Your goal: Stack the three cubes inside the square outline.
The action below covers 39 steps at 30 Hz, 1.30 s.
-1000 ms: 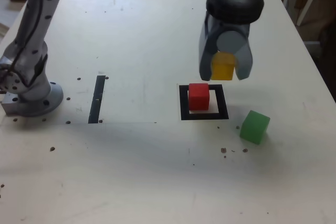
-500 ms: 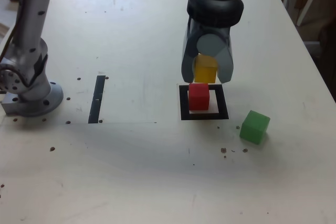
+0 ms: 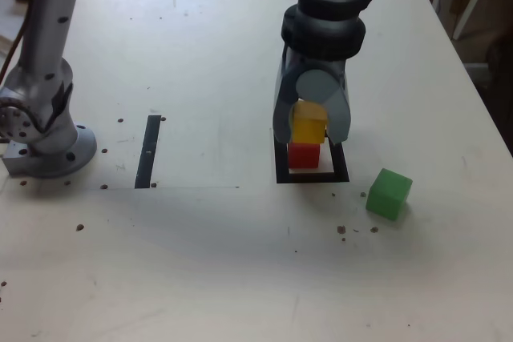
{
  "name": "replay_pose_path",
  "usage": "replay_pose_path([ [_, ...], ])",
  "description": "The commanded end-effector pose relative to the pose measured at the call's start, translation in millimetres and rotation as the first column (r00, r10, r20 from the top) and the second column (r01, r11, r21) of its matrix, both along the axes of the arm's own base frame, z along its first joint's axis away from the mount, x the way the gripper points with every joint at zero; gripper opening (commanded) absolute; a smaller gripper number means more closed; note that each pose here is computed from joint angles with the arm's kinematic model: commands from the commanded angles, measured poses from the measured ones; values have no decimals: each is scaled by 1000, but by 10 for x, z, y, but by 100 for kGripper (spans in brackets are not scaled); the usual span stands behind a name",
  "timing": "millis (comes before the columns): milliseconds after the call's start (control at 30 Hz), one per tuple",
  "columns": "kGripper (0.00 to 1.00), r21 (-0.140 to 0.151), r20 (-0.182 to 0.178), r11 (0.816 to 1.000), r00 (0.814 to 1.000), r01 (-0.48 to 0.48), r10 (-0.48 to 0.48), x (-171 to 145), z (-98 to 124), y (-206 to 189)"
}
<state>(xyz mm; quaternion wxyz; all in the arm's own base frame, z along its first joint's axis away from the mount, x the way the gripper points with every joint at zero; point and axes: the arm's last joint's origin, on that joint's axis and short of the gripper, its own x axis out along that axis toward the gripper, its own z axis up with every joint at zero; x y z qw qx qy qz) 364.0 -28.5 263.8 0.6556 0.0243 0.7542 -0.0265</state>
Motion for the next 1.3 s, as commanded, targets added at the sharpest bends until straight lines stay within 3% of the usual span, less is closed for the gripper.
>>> replay_pose_path([
  [0, 29, -4, 3, 1000, 1000, -5, 5, -11, -2, 19],
  [300, 30, -8, 1, 1000, 1000, -18, 18, -10, -58, 65],
  [367, 38, -8, 0, 1000, 1000, -19, 19, -10, -68, 67],
  [533, 89, -8, -7, 1000, 1000, -23, 23, -24, -113, 75],
  [600, 98, -8, -10, 1000, 1000, -26, 26, -32, -125, 81],
  [933, 99, 18, 4, 999, 999, -37, 37, -76, -56, 103],
  [1267, 99, 129, 34, 990, 998, -65, 61, -217, 235, 152],
])
